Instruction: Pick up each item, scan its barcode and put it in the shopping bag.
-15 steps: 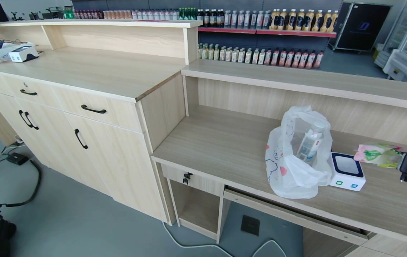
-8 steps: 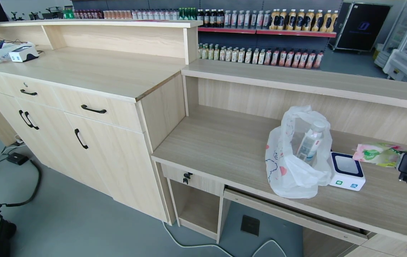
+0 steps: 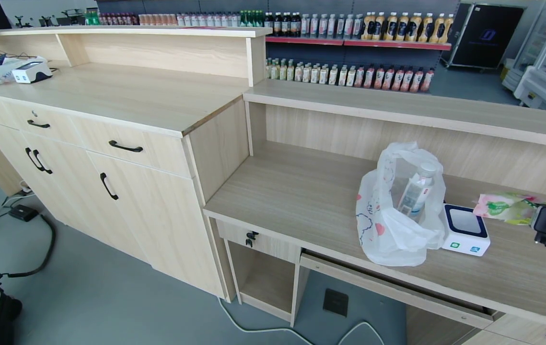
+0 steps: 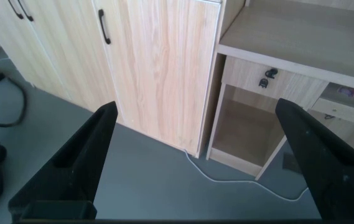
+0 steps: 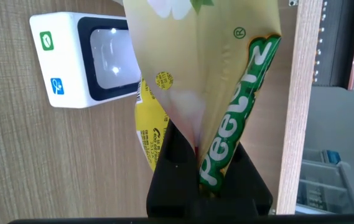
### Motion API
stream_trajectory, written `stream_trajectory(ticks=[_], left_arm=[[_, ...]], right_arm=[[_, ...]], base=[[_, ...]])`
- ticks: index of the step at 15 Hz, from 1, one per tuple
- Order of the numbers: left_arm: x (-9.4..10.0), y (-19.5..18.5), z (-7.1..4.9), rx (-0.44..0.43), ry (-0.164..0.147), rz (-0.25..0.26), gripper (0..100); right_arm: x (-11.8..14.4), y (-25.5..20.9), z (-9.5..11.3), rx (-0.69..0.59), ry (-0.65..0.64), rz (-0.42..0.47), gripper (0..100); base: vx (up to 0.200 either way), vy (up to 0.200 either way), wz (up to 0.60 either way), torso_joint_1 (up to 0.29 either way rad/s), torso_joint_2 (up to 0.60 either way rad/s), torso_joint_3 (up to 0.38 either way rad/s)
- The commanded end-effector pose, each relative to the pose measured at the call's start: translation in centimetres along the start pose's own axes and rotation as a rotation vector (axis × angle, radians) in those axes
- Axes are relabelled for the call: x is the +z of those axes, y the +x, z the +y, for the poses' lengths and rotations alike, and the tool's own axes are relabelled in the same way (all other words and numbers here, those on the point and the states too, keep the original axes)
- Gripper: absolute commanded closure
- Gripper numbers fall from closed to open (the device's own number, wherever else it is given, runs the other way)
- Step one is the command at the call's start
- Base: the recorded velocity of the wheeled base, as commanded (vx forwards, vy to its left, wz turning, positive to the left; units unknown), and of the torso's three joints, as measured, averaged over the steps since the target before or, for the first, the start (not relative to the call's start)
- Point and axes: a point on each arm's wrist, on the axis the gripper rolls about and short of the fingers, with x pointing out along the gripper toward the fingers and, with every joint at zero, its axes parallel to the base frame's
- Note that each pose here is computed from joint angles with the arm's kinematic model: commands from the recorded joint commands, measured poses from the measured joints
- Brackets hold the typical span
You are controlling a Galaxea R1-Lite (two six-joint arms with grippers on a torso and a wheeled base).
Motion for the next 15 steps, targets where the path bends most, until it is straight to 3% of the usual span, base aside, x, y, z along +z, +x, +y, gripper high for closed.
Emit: stream_trajectory(ticks=[1,5,7,10,12,14,15], left_arm=[[0.0,0.0,0.0,0.001,0.0,0.0,0],[0.0,0.0,0.0,0.001,0.0,0.0,0],[0.0,0.0,0.0,0.001,0.0,0.0,0],[0.0,0.0,0.0,0.001,0.0,0.0,0],[0.0,0.0,0.0,0.001,0.0,0.0,0],[0.0,0.0,0.0,0.001,0.0,0.0,0],[0.0,0.0,0.0,0.001,0.0,0.0,0]], right_arm=[[0.0,0.1,0.1,0.004,0.003,-0.005,100],[0.0,0.1,-0.1,-0.002,-0.001,-0.009,100],[0.7,-1.0,-2.0,-0.058,-0.007,-0.001,100],[4.1,-4.7,-7.9,-0.247,0.246,-0.027,100],[5.2,-6.1,-10.6,-0.35,0.443,-0.027,100],[5.4,-6.6,-11.4,-0.399,0.582,-0.004,100],[5.4,-7.1,-11.0,-0.434,0.71,0.047,100]], base=[[0.0,0.0,0.0,0.0,0.0,0.0],[0.0,0.0,0.0,0.0,0.0,0.0],[0.0,0.0,0.0,0.0,0.0,0.0],[0.0,0.0,0.0,0.0,0.0,0.0],[0.0,0.0,0.0,0.0,0.0,0.0],[0.0,0.0,0.0,0.0,0.0,0.0],[0.0,0.0,0.0,0.0,0.0,0.0]])
